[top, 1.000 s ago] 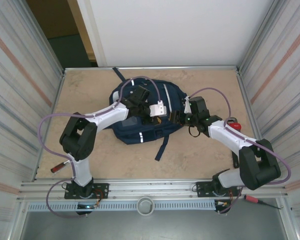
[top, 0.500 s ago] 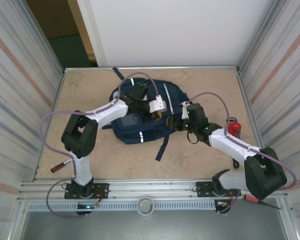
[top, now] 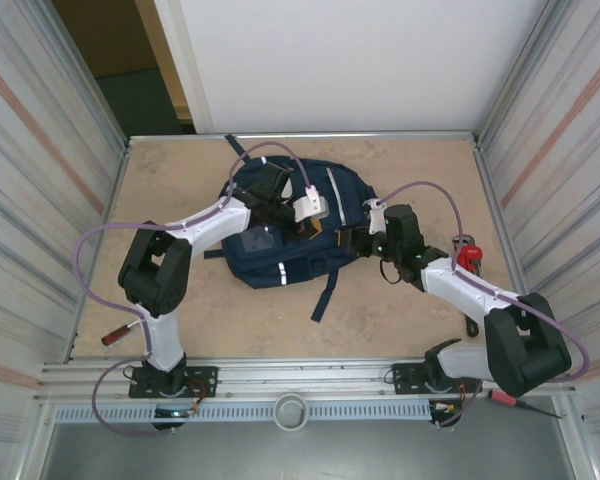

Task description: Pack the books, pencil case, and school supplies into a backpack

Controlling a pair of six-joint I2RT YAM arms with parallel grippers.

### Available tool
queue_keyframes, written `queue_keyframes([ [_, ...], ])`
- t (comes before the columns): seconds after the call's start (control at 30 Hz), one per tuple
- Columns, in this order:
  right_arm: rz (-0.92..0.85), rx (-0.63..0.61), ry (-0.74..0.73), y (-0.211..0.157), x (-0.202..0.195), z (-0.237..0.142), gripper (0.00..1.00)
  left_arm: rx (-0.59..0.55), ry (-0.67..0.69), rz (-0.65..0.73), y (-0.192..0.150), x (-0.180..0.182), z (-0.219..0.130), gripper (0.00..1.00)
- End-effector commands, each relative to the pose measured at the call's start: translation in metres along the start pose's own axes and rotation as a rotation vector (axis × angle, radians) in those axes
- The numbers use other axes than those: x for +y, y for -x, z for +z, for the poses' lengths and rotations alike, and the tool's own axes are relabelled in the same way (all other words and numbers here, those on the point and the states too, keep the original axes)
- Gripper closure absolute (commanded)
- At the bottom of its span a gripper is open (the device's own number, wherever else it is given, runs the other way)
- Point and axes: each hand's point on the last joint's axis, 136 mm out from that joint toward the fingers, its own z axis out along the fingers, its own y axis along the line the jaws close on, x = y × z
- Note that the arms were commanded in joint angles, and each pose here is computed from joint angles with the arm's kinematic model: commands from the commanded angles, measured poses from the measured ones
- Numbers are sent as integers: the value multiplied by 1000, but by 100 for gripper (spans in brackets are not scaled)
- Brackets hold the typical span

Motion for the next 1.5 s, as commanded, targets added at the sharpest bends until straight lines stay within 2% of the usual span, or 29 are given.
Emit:
queue_keyframes([
  [0.0,-72,15,70,-1,11,5,51,-83,-13,31,28,-8,-19,100],
  [0.37,-80,35,65,-6,2,16,54,-79,-6,43,30,-8,-21,100],
  [0.8,-129,51,94,-12,6,38,69,-73,-6,39,29,-8,-22,100],
  [1.23,-163,3,110,-11,13,37,76,-62,2,32,28,-5,-22,100],
  [1.47,-156,-6,57,-16,3,37,90,-64,13,29,28,-3,-25,100],
])
